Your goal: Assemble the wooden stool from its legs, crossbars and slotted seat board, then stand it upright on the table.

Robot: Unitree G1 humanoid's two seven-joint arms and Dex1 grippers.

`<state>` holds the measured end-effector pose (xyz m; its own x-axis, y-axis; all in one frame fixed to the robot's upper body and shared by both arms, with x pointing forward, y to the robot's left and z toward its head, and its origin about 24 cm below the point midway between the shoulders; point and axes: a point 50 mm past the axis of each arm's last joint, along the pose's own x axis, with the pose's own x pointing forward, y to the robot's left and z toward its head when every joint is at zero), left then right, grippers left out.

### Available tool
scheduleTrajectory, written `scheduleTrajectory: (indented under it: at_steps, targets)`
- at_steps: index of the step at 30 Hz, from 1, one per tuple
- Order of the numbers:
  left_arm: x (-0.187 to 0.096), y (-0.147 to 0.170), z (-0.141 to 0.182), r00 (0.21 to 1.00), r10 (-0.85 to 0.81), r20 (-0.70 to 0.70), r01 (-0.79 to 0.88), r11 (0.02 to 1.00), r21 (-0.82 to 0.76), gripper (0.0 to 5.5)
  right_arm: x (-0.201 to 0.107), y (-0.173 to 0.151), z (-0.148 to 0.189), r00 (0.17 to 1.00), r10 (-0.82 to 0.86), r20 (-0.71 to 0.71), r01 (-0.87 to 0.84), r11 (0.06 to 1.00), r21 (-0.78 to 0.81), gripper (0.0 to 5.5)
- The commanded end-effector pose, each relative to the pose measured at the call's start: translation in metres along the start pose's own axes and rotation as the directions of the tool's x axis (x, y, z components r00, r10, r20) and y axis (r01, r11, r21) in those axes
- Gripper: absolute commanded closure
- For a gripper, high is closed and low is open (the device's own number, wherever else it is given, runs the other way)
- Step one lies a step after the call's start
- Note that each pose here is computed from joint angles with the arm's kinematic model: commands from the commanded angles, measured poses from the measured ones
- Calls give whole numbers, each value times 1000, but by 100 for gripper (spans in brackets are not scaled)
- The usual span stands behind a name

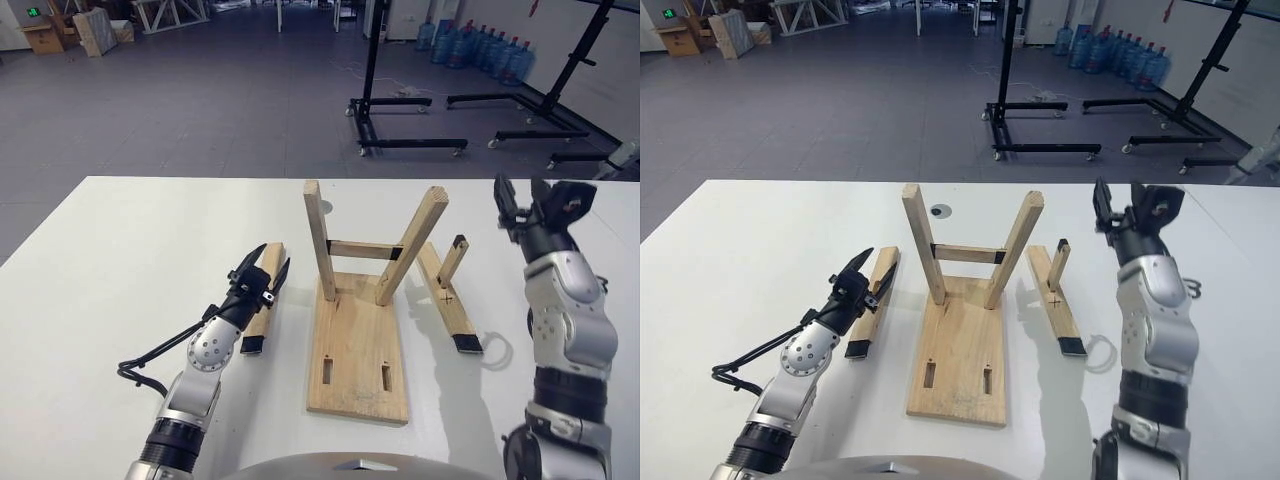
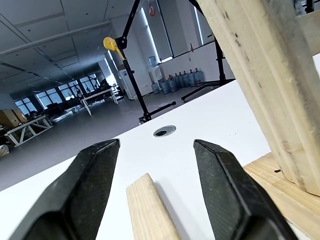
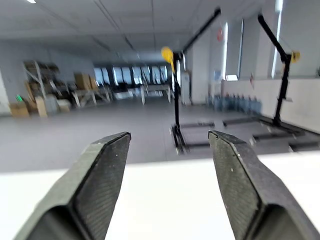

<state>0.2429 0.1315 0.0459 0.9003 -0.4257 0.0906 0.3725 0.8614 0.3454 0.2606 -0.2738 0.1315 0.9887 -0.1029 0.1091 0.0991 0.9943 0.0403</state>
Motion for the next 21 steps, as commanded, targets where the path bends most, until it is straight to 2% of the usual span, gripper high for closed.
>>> scheduleTrajectory:
  at_steps: [1, 4, 9, 16, 21]
  targets:
    - [-4, -4, -1, 1000, 5, -5, -5, 1000, 4, 280, -31, -3, -28, 988, 42, -147, -47, 998, -31, 263]
    - [-4, -2, 0, 1000, 0, -5, 0, 1000, 16, 280, -46, -10, -42, 974, 58, -218, -67, 997, -34, 263]
    - [-4, -1, -1, 1000, 2, -6, -2, 1000, 22, 280, -60, 2, -56, 924, 176, -340, -178, 984, 27, 263]
    - [-4, -2, -1, 1000, -7, -7, 7, 1000, 26, 280, -54, 18, -54, 852, 117, -511, -161, 986, -44, 263]
    - [-2, -2, -1, 1000, -2, -6, 3, 1000, 26, 280, -48, 30, -44, 841, 112, -529, -167, 984, -58, 182]
